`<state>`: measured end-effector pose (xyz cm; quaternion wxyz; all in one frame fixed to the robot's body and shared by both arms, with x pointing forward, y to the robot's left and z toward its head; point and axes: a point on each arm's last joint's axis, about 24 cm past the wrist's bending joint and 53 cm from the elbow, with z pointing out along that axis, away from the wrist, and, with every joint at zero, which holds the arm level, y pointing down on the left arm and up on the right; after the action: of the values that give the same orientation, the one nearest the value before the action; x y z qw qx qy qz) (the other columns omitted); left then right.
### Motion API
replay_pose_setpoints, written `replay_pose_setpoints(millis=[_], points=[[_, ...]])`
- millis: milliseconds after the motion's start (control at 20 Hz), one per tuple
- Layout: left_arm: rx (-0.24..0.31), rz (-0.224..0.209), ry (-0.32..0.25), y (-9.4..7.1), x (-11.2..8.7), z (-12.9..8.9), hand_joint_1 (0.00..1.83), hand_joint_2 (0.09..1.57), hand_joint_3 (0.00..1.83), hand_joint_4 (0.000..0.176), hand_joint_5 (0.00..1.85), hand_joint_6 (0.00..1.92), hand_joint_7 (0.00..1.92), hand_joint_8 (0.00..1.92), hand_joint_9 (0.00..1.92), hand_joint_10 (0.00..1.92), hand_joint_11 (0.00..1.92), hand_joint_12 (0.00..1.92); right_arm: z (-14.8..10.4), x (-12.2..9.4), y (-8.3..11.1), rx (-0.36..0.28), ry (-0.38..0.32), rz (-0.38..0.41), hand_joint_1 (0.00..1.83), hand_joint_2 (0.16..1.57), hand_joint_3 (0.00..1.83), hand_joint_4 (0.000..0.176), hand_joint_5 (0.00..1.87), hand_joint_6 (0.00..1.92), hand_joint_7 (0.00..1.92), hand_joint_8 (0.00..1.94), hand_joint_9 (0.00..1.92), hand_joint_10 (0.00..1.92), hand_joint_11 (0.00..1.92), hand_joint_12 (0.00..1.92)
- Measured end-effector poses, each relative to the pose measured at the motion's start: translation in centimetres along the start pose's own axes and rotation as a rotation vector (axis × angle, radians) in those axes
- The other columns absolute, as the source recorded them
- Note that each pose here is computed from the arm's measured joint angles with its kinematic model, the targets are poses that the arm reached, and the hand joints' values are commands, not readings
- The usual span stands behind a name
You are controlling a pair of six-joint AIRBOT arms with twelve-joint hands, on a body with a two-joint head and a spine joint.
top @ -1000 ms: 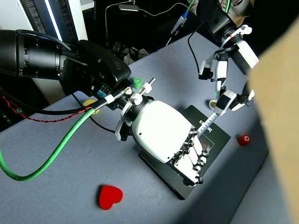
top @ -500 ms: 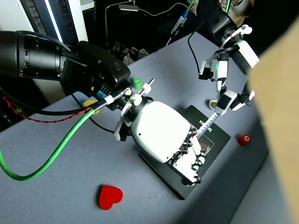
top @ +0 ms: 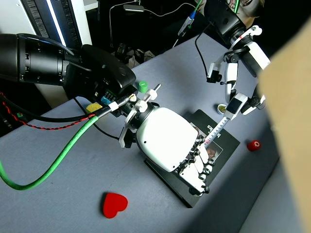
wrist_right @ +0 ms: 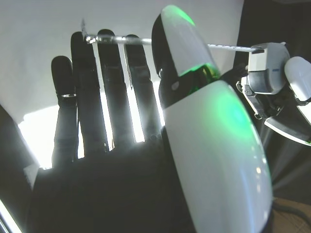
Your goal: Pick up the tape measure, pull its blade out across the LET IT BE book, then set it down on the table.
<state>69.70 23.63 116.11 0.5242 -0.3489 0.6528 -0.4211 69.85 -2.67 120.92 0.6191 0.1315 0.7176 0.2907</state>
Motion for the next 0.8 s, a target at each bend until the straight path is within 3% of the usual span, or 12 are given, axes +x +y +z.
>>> replay_pose_setpoints(millis=[800], points=[[-0.002, -0.006, -0.005, 0.06, -0.12, 0.00, 1.39, 1.06, 0.00, 0.000, 1.09, 0.65, 1.17, 0.77, 0.93, 1.11, 0.84, 0.99, 0.15, -0.38, 0.14, -0.008, -0.011, -0.002, 0.91, 1.21, 0.00, 0.000, 0.58, 0.01, 0.67, 0.00, 0.64, 0.01, 0.12, 1.16]])
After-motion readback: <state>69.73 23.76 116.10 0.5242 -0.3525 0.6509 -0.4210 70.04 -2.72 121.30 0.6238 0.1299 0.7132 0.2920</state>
